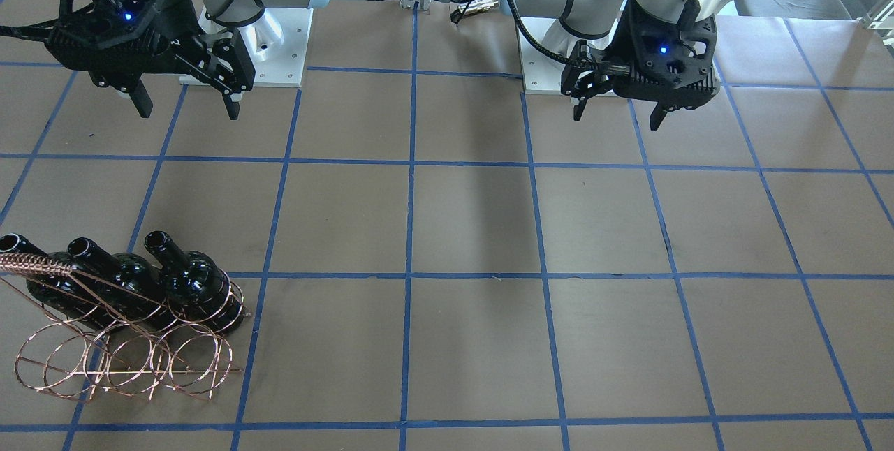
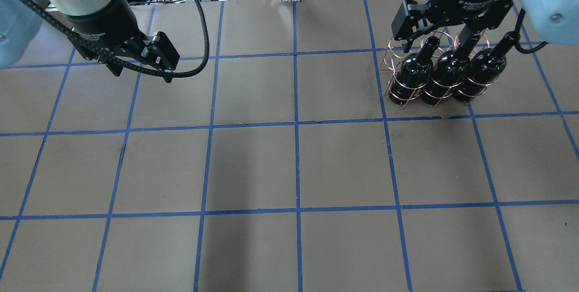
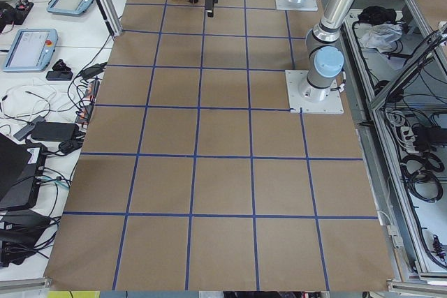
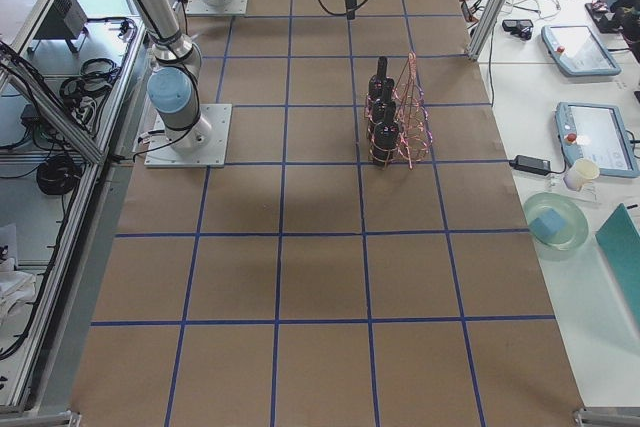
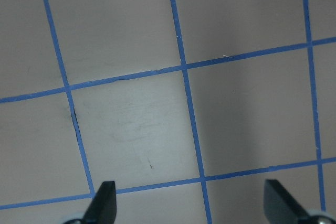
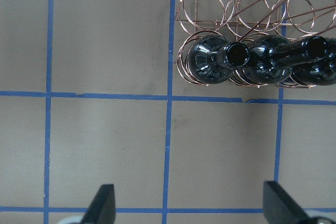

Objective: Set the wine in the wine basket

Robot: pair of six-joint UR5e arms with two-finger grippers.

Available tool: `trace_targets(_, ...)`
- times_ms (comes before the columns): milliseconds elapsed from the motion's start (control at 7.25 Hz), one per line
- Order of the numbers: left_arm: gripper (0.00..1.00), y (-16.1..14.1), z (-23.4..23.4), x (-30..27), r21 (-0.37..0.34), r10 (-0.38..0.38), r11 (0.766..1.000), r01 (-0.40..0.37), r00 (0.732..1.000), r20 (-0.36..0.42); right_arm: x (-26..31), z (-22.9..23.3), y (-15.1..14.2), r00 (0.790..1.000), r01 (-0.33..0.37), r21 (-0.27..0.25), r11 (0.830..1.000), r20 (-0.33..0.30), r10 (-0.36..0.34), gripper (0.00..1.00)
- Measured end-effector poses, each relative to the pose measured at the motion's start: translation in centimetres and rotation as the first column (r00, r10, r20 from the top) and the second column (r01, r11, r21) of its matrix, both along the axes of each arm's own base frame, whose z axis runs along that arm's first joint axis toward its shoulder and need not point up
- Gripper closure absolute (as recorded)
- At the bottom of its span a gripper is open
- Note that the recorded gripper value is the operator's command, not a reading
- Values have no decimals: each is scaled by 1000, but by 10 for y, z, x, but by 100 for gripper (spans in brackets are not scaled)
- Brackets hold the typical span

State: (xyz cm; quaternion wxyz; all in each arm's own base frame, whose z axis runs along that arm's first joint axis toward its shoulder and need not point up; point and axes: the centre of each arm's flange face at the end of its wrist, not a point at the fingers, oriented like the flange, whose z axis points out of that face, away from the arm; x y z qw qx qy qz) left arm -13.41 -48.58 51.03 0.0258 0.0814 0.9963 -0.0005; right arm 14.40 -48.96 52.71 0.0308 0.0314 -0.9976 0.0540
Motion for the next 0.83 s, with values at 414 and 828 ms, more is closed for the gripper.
trace_targets(414, 0, 0, 0, 3, -1, 8, 1000, -8, 1000, 1, 0, -9, -1, 999, -35, 21, 999, 14, 34, 0)
trace_targets(828, 0, 0, 1, 3, -5, 104, 995, -104, 995, 0, 4, -11, 2, 998, 35, 39, 999, 57, -37, 0)
